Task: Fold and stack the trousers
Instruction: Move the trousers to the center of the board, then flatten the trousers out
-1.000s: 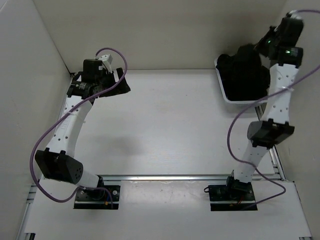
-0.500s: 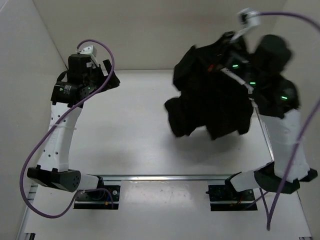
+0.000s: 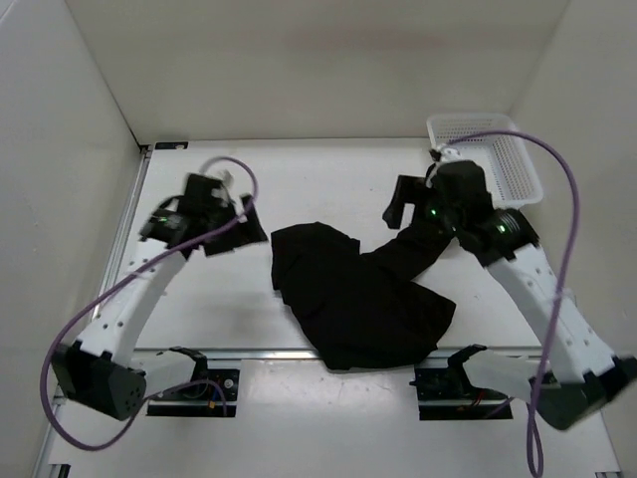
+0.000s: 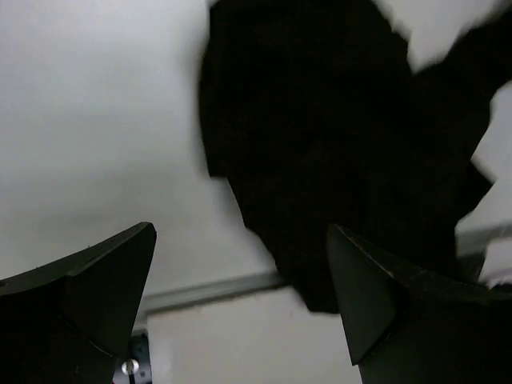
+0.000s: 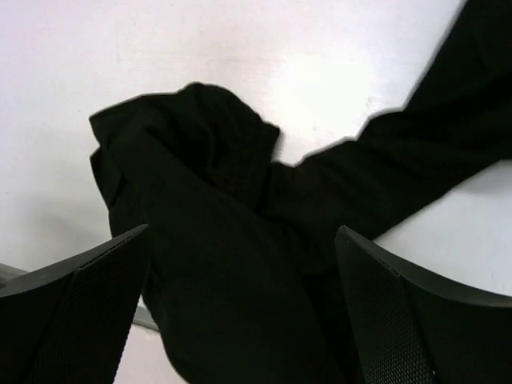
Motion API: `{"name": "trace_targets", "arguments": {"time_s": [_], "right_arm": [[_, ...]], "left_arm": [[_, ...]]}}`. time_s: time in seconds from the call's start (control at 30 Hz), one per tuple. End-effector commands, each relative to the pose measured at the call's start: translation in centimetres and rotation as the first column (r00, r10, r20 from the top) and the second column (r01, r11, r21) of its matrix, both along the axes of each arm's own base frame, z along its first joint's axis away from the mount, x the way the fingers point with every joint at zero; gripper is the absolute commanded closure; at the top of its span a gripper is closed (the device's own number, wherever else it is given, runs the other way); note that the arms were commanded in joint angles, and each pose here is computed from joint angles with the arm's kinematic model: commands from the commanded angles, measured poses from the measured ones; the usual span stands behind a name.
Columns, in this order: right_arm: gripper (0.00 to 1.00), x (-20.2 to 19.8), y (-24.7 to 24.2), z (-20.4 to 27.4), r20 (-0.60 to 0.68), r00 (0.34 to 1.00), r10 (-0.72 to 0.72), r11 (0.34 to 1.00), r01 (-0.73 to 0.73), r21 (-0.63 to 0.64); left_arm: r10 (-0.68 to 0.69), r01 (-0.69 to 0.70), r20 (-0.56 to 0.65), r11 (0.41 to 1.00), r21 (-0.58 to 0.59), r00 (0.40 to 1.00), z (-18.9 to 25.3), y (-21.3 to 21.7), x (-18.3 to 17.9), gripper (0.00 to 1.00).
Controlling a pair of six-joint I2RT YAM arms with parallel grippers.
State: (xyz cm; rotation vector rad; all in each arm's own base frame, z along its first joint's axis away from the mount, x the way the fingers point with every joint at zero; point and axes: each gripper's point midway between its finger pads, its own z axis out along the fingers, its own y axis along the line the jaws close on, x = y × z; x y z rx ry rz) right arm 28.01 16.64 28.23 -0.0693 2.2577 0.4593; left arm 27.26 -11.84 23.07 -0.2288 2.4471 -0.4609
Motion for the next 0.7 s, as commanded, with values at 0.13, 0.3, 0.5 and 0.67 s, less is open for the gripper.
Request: {"name": "trace_targets", "arguments": {"time_s": [0.13,0.3,0.5,0.67], "right_arm": [[0.00,-3.6,-4.5,-9.8,-0.223,0.962,-0.159,0.987,0.150,-0.053],[0.00,-2.8,-1.7,-14.3,-0.304,0.952,-0.038,0.996,0.061,0.066],[0.11,-3.5,3.8,-18.2,-0.412,0.891,0.193,0.976,-0.133,0.170],[1.00,-2.4,5.2,-17.2,-0.376,0.905,0.200,0.976,-0.150,0.157]], "left_arm": [[-0.257,0.258,-0.226,0.966,-0.029,0.939,-8.7,-12.3,-4.6,0.00],[-0.305,0.321,-0.338,0.947,-0.011,0.890,-13.4,-16.7,-4.5,0.00],[-0.343,0.349,-0.354,0.936,-0.048,0.870,-14.6,-18.1,-4.2,0.26],[-0.306,0.292,-0.242,0.952,-0.096,0.921,-10.2,-15.7,-1.8,0.89]]}}
